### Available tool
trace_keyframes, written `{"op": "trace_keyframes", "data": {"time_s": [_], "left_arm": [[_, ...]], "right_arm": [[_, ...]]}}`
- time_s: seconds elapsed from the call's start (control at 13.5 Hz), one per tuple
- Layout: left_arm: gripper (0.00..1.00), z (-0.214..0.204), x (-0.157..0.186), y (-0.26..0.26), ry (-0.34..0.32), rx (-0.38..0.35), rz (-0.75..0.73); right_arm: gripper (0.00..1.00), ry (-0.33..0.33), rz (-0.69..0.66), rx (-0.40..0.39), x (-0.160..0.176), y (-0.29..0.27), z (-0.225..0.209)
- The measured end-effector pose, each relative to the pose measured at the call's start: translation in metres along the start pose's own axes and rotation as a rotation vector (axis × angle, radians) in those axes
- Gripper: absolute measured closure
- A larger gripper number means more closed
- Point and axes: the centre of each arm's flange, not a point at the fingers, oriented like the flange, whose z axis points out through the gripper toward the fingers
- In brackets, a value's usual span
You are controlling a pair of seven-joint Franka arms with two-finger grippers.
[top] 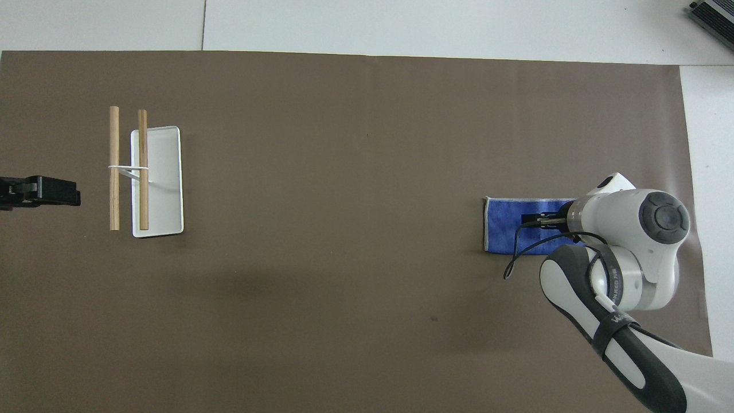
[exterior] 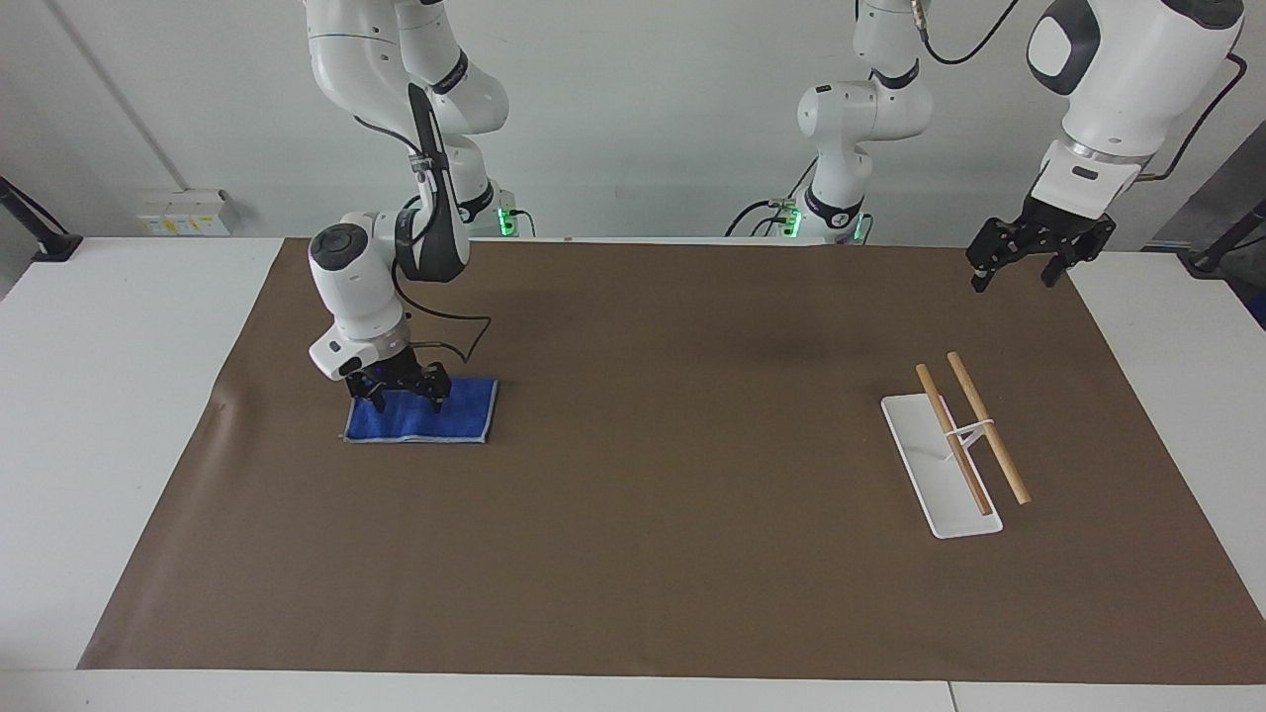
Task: Right arm passes towel to left arm to hang
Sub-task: 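Close the right gripper on the blue towel's edge, then lift the blue towel with the right gripper toward the table center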
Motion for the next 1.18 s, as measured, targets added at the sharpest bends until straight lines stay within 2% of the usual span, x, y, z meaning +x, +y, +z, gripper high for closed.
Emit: {"op": "trace_keyframes", "data": {"time_s": [0.15,0.3,0.59,0.74,0.96,1.18], "left_arm": [[0.00,0.000,0.000,0.000,0.000,0.000,0.001],[0.00,0.000,0.000,0.000,0.000,0.000,0.001],[0.00,0.000,0.000,0.000,0.000,0.000,0.002],[0.00,0.000,0.000,0.000,0.000,-0.002,0.002],[0.00,0.000,0.000,0.001,0.000,-0.013,0.000],[0.00,0.000,0.000,0.001,-0.001,-0.015,0.000]], "right_arm": [[0.00,-0.004,0.000,0.000,-0.001,0.000,0.005],[0.23,-0.006,0.001,0.000,-0.002,0.000,0.007],[0.76,0.010,0.064,0.002,0.002,-0.001,0.002],[0.96,0.017,0.087,0.004,0.008,-0.010,-0.004],[0.96,0.019,0.126,0.032,0.031,-0.020,-0.032],[0.96,0.037,0.207,0.162,0.064,-0.041,-0.089]]}}
